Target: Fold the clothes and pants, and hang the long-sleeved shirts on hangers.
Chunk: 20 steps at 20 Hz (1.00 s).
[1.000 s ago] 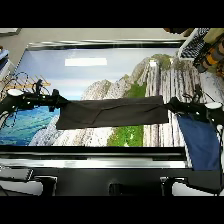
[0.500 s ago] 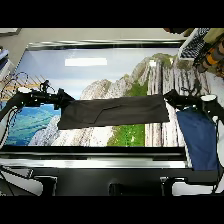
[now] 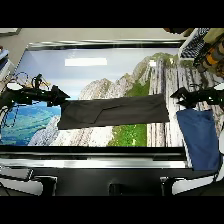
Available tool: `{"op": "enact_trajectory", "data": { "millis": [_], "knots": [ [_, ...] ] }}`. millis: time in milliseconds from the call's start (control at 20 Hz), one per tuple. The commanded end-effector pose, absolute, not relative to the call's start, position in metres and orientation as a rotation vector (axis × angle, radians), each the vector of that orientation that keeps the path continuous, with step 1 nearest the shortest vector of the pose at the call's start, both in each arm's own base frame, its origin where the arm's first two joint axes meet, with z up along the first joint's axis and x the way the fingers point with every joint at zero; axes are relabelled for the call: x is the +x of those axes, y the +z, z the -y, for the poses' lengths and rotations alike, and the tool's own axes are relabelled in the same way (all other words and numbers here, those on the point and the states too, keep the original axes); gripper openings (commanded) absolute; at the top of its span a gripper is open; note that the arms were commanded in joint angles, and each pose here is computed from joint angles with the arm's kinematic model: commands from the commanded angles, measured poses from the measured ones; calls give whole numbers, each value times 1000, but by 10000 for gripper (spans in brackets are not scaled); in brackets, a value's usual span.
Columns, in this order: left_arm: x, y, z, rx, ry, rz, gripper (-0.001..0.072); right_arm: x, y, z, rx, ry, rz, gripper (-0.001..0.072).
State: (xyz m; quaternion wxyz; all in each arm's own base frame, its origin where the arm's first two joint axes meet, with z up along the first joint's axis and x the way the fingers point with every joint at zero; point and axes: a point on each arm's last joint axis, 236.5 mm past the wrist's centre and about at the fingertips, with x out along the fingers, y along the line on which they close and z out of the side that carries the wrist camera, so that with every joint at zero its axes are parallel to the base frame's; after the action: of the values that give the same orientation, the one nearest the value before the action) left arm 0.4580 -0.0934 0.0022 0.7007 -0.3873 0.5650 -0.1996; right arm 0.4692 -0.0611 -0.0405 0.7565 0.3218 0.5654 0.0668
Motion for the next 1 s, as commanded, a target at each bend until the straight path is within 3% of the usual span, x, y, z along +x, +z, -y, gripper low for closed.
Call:
{"op": "enact_trajectory", "data": {
  "millis": [0,500,600,700,750,850,950],
  "knots": [
    [454,13,88,-792,-442,-1239,335,454,-68,48,700,256,-1349,622],
    [454,14,88,-791,-443,-1236,335,455,-102,18,654,311,-1415,605],
    [454,14,88,-791,-443,-1236,335,448,-102,5,641,339,-1450,517],
    [453,14,89,-791,-444,-1237,335,446,-100,-8,634,368,-1465,301],
    [452,14,89,-791,-447,-1241,334,447,-99,-14,633,380,-1467,254],
    [447,15,92,-788,-464,-1261,329,449,-93,-20,630,392,-1455,35],
    [439,14,91,-762,-474,-1290,316,451,-77,-22,632,381,-1432,35]
  ]
}}
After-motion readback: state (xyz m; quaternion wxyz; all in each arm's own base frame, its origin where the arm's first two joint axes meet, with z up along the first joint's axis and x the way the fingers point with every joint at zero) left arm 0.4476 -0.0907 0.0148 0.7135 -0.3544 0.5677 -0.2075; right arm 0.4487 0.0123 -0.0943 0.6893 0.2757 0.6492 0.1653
